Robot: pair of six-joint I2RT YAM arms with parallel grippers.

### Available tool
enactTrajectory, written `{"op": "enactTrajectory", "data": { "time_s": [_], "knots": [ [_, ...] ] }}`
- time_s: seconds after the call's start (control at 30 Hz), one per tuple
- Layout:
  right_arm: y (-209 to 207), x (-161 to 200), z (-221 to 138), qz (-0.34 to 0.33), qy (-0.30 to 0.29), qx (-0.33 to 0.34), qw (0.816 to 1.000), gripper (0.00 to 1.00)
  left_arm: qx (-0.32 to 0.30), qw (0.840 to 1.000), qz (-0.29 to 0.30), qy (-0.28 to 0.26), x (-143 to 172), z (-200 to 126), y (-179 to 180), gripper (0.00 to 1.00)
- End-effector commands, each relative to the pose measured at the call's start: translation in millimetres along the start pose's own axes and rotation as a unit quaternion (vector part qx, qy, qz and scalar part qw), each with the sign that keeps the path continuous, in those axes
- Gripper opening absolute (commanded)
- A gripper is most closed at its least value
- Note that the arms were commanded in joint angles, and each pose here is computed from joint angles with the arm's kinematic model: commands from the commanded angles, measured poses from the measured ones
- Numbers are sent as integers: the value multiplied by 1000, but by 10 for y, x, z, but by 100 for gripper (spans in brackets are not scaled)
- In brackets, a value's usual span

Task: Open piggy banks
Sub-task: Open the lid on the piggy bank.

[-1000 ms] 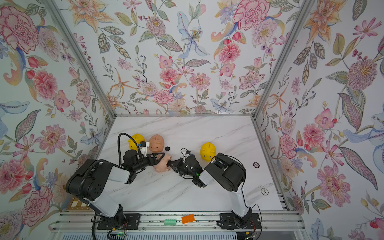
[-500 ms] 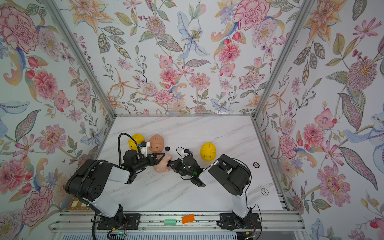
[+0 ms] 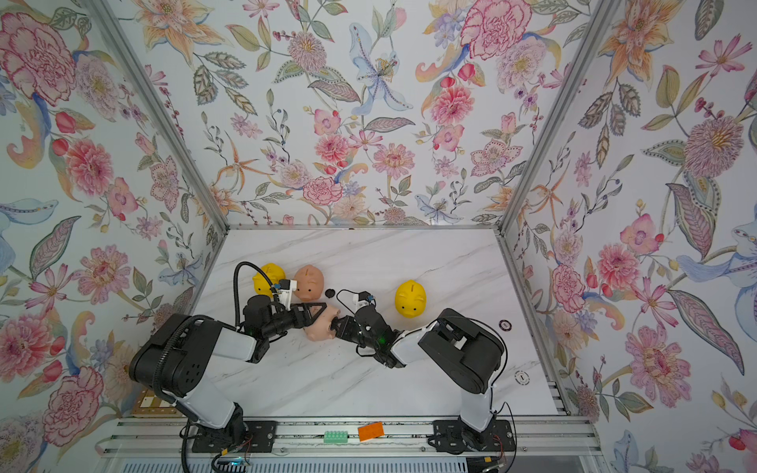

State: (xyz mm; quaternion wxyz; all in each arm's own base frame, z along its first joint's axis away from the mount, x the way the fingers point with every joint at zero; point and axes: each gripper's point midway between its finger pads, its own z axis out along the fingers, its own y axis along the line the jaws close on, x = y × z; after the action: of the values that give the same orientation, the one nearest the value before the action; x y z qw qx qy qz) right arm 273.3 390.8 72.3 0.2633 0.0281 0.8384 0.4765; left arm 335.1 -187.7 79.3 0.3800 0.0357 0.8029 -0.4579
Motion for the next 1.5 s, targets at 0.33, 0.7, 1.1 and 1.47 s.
{"op": "enactTrajectory", "data": {
  "time_s": [0.33,0.7,1.1,1.47],
  "knots": [
    [253,-58,-77,-127,-38,-10,991,0,-59,990,-62,109,714,-78,304,83],
    [251,11,-141,-174,-36,-11,984,0,-61,990,-63,110,717,-82,309,83],
    [111,-26,-313,-153,-35,-5,988,0,-63,990,-61,110,717,-79,310,83],
    [-288,-320,-492,-155,14,99,983,0,-63,991,-58,106,701,-87,308,83]
  ]
}}
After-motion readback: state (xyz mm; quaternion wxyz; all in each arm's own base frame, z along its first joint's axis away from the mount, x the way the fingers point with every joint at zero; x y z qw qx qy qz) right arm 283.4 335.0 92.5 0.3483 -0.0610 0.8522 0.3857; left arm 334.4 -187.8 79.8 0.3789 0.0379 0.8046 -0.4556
